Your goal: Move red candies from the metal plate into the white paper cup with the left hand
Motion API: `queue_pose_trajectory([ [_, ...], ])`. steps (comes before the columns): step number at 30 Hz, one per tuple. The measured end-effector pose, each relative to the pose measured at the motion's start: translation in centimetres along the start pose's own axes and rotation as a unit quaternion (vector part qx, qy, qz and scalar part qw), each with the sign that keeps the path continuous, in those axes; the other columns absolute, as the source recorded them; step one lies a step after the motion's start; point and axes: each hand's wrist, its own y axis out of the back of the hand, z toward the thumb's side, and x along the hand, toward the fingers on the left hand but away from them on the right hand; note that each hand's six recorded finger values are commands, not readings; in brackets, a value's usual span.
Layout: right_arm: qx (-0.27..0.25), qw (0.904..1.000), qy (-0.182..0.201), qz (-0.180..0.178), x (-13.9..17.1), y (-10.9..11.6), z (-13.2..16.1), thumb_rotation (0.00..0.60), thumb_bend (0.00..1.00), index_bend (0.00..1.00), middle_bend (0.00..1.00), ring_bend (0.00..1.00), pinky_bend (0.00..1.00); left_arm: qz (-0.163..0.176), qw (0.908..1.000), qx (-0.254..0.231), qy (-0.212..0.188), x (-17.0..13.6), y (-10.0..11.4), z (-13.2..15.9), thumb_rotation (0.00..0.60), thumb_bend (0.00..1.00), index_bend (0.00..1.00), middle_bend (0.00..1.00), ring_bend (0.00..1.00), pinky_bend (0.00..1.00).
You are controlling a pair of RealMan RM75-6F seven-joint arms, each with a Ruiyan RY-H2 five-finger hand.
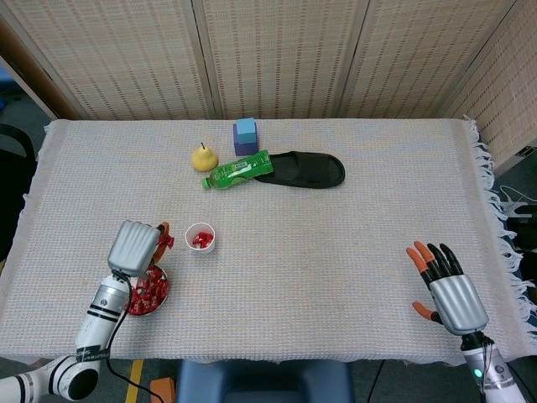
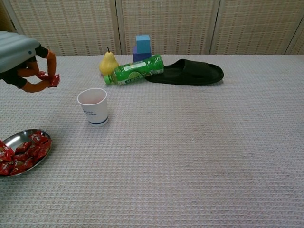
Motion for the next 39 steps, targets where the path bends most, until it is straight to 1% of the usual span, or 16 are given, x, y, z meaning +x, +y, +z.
queue_pose_trajectory([
  [4, 0.000, 1.0000, -0.005, 0.000, -0.2, 0.0, -0.2, 0.600, 0.06, 0.00, 0.00, 0.00, 0.00, -0.007, 0.9998, -0.002, -0.018, 1.5, -0.2, 1.9, 0.600, 0.41, 0.62, 1.00, 1.00, 1.00],
  [8, -0.001, 0.9999, -0.011, 0.002, -0.3, 0.0, -0.5, 0.600, 0.06, 0.00, 0.00, 0.00, 0.00, -0.017, 0.9993, -0.005, -0.033, 2.9, -0.9, 3.7, 0.600, 0.41, 0.62, 1.00, 1.00, 1.00],
  [11, -0.001, 0.9999, -0.013, 0.004, -0.4, 0.0, -0.6, 0.600, 0.06, 0.00, 0.00, 0.00, 0.00, -0.020, 0.9989, -0.009, -0.041, 3.4, -1.1, 4.7, 0.600, 0.41, 0.62, 1.00, 1.00, 1.00],
  [16, -0.003, 0.9999, -0.015, 0.005, -0.4, 0.0, -0.8, 0.600, 0.06, 0.00, 0.00, 0.00, 0.00, -0.020, 0.9988, -0.010, -0.044, 3.8, -1.2, 5.0, 0.600, 0.41, 0.62, 1.00, 1.00, 1.00],
  [23, -0.006, 0.9998, -0.019, 0.009, -0.5, 0.0, -1.1, 0.600, 0.06, 0.00, 0.00, 0.00, 0.00, -0.032, 0.9981, -0.009, -0.052, 4.6, -2.2, 6.2, 0.600, 0.41, 0.62, 1.00, 1.00, 1.00],
  [30, -0.008, 0.9997, -0.021, 0.006, -0.4, 0.3, -1.2, 0.600, 0.06, 0.00, 0.00, 0.00, 0.00, -0.045, 0.9979, -0.007, -0.046, 5.0, -3.4, 5.8, 0.600, 0.41, 0.60, 1.00, 1.00, 1.00],
  [35, -0.008, 0.9997, -0.023, 0.004, -0.4, 0.4, -1.3, 0.600, 0.06, 0.00, 0.00, 0.00, 0.00, -0.048, 0.9978, -0.009, -0.044, 5.2, -3.6, 5.6, 0.600, 0.41, 0.60, 1.00, 1.00, 1.00],
  [37, -0.008, 0.9997, -0.023, 0.004, -0.4, 0.4, -1.3, 0.600, 0.06, 0.00, 0.00, 0.00, 0.00, -0.049, 0.9978, -0.008, -0.043, 5.2, -3.7, 5.4, 0.600, 0.41, 0.58, 1.00, 1.00, 1.00],
  [39, -0.007, 0.9997, -0.023, 0.005, -0.4, 0.3, -1.3, 0.600, 0.06, 0.00, 0.00, 0.00, 0.00, -0.051, 0.9978, -0.008, -0.043, 5.1, -3.8, 5.4, 0.600, 0.41, 0.51, 1.00, 1.00, 1.00],
])
